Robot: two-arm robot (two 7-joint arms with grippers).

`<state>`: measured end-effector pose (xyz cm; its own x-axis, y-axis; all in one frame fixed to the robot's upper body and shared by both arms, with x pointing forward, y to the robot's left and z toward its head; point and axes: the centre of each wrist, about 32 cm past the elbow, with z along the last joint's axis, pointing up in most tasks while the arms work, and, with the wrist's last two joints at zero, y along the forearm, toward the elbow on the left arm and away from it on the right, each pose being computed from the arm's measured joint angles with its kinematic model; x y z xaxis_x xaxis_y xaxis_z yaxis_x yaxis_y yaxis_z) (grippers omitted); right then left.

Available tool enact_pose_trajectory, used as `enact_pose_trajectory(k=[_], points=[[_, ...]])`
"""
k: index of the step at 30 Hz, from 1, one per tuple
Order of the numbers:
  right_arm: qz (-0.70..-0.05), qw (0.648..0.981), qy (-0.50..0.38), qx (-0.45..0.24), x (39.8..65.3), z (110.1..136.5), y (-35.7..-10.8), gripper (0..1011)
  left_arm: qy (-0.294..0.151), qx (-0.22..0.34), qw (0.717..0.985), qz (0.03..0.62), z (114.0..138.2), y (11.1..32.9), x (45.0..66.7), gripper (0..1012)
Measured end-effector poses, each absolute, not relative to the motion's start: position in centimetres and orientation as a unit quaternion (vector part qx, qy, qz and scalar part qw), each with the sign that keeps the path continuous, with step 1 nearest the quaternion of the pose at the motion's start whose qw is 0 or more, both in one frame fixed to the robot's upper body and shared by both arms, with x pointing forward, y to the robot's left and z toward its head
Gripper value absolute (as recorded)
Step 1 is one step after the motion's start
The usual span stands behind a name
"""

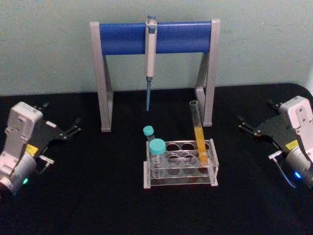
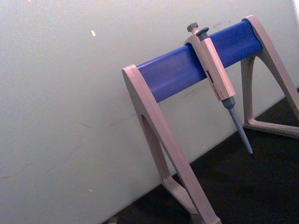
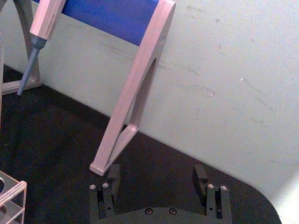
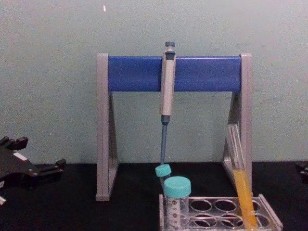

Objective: Pick up the test tube from the test tube rack, shake it, then place it back into the test tube rack.

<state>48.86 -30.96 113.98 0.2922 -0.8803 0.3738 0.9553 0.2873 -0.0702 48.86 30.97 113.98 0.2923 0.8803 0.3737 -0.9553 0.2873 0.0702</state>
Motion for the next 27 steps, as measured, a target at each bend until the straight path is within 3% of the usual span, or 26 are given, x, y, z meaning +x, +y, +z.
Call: enact_pose_trajectory(k=[27], points=[[-0.580,0.791,-0.132,-0.141,48.86,113.98,-30.96,1000,-0.132,0.141,0.791,0.580,113.98,30.97,48.86,1001]])
